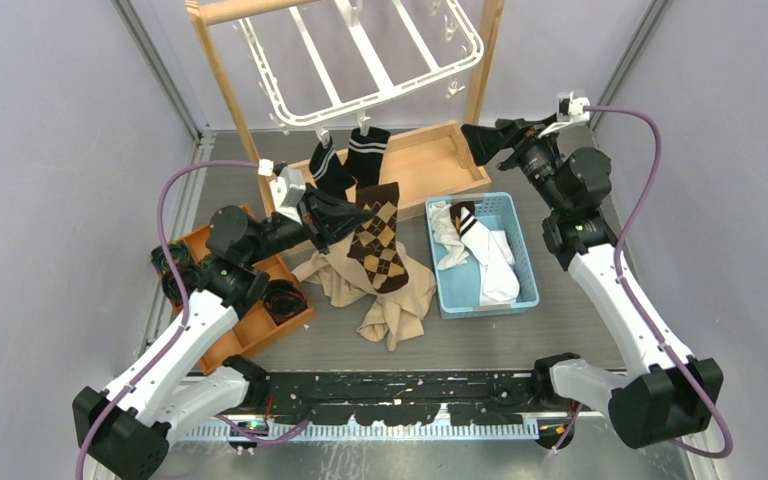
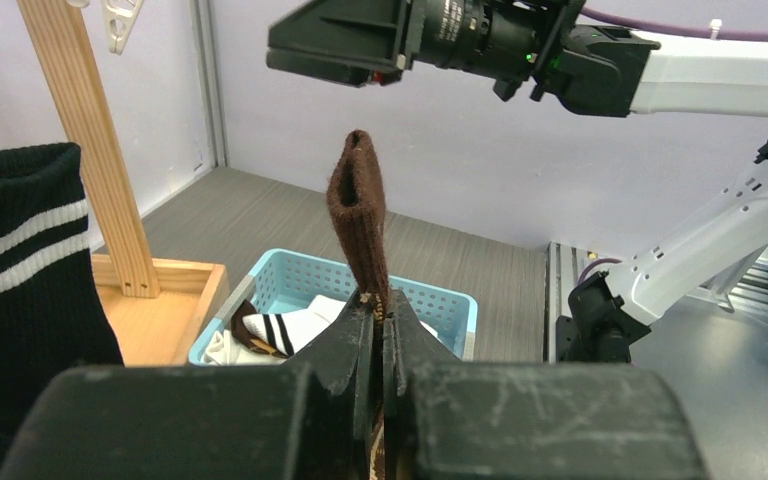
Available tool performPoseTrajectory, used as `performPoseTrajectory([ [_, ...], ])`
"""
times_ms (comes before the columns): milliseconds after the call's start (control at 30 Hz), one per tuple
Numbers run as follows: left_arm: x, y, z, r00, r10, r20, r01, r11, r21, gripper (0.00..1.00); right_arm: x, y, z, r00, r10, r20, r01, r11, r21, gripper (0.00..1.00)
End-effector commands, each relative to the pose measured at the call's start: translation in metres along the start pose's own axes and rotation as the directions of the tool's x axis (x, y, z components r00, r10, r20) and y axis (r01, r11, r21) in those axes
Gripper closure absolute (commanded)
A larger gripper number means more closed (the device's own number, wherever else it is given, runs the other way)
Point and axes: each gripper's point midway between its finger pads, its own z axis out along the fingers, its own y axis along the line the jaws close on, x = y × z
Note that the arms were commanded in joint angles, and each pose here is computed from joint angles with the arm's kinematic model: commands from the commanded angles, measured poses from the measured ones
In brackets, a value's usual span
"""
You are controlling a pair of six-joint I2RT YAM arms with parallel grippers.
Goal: Clip the socks to the hanger
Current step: Rotate the hanger at the clothesline.
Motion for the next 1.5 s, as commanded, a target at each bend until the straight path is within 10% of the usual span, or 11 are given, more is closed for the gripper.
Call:
performPoseTrajectory([
  [0, -0.017, -0.011, -0.004, 0.997, 0.072, 0.033, -0.073, 0.997, 0.031, 1.00, -0.029, 0.021, 0.011, 0.975, -0.102, 0.199, 0.139, 0.974, -0.180, 0.00],
  [533, -0.008, -0.019, -0.014, 0.992, 0.127, -0.002, -0.127, 0.991, 0.048, 1.00, -0.020, 0.018, 0.059, 0.937, -0.308, 0.164, 0.344, 0.895, -0.285, 0.04],
  [1467, -0.011, -0.016, -0.013, 0.992, 0.126, 0.008, -0.126, 0.991, 0.034, 1.00, -0.006, 0.051, 0.084, 0.895, -0.434, 0.107, 0.446, 0.875, -0.189, 0.56],
])
